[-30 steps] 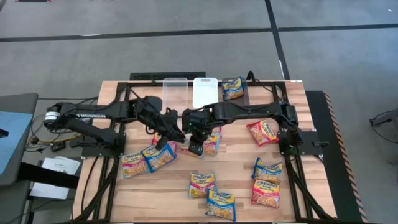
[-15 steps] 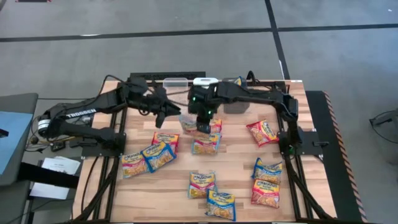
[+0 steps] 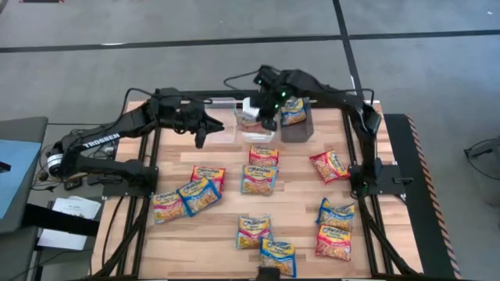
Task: Sort Maruchan noodles
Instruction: Put the light blue noodle pack into the white bin
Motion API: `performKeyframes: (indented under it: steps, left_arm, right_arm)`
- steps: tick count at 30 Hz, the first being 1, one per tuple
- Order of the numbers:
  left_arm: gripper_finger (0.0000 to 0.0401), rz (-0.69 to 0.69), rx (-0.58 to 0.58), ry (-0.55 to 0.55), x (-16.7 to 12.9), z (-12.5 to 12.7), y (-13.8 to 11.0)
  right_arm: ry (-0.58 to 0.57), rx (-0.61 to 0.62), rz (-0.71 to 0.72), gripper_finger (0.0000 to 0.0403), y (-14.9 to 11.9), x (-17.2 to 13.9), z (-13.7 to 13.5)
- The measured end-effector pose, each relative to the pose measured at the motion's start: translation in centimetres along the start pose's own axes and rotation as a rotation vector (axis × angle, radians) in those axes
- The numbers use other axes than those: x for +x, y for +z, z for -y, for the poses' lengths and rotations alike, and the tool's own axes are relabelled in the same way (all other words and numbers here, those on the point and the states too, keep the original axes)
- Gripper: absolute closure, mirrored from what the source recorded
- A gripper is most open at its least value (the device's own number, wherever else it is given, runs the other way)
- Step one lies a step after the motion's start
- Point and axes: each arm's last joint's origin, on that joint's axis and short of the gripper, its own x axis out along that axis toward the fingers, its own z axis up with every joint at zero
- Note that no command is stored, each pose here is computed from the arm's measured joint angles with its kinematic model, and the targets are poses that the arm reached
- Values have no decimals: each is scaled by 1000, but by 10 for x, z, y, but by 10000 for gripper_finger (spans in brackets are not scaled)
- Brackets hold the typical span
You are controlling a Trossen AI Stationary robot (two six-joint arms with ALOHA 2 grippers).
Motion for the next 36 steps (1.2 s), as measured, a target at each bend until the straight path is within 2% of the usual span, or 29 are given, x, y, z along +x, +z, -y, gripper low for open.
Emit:
performKeyframes:
  steps: [8,16,23,31,36]
  left_arm:
    - [310,23,-6,80,-1,-5,1]
    - [310,38,-8,135,-1,-7,2]
    - [310,43,36,165,-1,-9,2]
    - [310,53,33,200,-4,-17,4]
    - [310,58,26,216,-5,-21,5]
  right_arm:
    - [-121,-87,75,378,-16,-19,50]
    - [-199,-117,103,378,-26,-20,80]
    - [-214,-125,86,378,-27,-17,83]
    - [-189,-106,15,378,-34,11,90]
    - [-210,-111,11,378,-33,10,91]
